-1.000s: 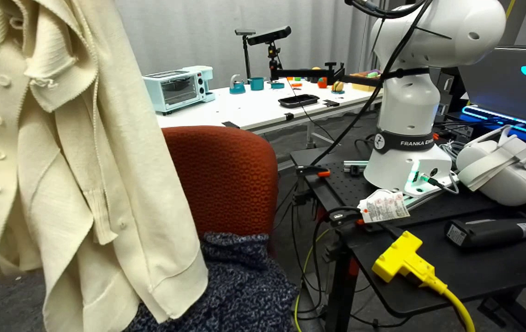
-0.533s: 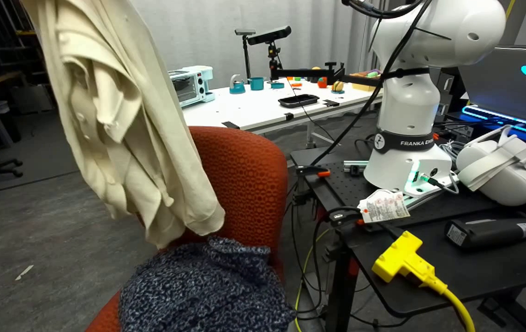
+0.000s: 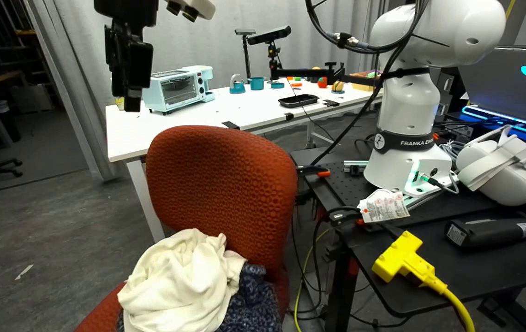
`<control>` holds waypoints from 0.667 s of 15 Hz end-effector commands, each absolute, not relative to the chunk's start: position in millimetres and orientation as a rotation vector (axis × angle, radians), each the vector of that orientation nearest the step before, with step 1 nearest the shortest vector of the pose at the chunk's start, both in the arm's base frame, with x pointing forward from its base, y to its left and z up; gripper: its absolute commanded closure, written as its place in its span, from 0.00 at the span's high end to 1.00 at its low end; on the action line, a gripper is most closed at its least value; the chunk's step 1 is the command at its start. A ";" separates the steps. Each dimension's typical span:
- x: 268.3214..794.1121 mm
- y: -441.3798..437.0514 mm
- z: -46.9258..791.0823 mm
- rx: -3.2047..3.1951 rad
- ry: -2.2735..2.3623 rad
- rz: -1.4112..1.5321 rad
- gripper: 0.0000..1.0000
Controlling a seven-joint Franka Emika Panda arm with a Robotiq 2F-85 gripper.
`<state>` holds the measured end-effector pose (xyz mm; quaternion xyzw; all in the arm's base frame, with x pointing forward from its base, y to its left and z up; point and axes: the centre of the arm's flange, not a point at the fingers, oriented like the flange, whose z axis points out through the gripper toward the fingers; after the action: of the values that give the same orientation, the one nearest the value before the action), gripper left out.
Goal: Get the cream object from the headrest and put on the seat of the chair
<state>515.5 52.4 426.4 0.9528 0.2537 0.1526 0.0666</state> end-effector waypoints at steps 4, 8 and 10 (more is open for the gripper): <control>506.1 12.4 422.0 2.905 0.701 0.429 1.00; 484.6 -17.5 439.8 2.941 0.552 0.484 1.00; 470.7 -28.6 443.6 2.971 0.488 0.497 1.00</control>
<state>502.7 -12.7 430.3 0.9683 0.1881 0.1531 0.0602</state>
